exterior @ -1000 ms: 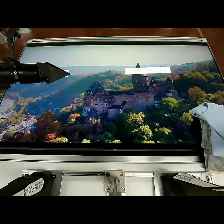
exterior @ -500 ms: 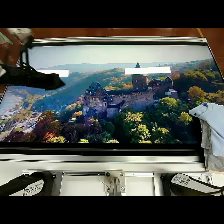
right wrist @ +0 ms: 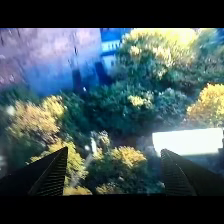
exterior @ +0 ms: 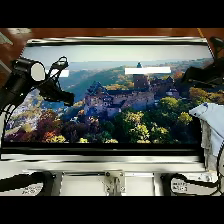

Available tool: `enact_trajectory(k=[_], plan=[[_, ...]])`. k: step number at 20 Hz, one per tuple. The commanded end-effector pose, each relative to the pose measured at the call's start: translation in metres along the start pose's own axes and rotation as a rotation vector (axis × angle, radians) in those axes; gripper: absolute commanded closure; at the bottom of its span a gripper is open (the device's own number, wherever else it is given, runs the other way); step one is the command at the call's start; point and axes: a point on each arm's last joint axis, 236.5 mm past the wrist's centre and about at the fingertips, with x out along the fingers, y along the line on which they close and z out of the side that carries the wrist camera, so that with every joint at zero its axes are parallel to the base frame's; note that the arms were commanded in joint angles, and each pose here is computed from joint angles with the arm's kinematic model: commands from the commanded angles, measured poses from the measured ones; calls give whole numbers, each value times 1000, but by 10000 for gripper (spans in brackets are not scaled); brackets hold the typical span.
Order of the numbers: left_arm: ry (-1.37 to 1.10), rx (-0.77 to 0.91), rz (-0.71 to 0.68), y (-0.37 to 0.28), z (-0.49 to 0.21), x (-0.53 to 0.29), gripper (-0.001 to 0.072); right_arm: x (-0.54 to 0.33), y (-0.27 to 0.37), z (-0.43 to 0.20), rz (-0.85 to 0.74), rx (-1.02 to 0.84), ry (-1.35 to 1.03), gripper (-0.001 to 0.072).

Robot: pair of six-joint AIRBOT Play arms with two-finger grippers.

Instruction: Fold the shirts.

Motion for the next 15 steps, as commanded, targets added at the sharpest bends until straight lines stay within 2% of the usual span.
enact_trajectory(k=[1, 15], plan=[[29, -14, 52, 17, -4, 4, 38, 16, 23, -11, -17, -81, 60, 30], [-68, -19, 48, 17, 19, 4, 38, 16, 23, -11, -16, -82, 59, 30]])
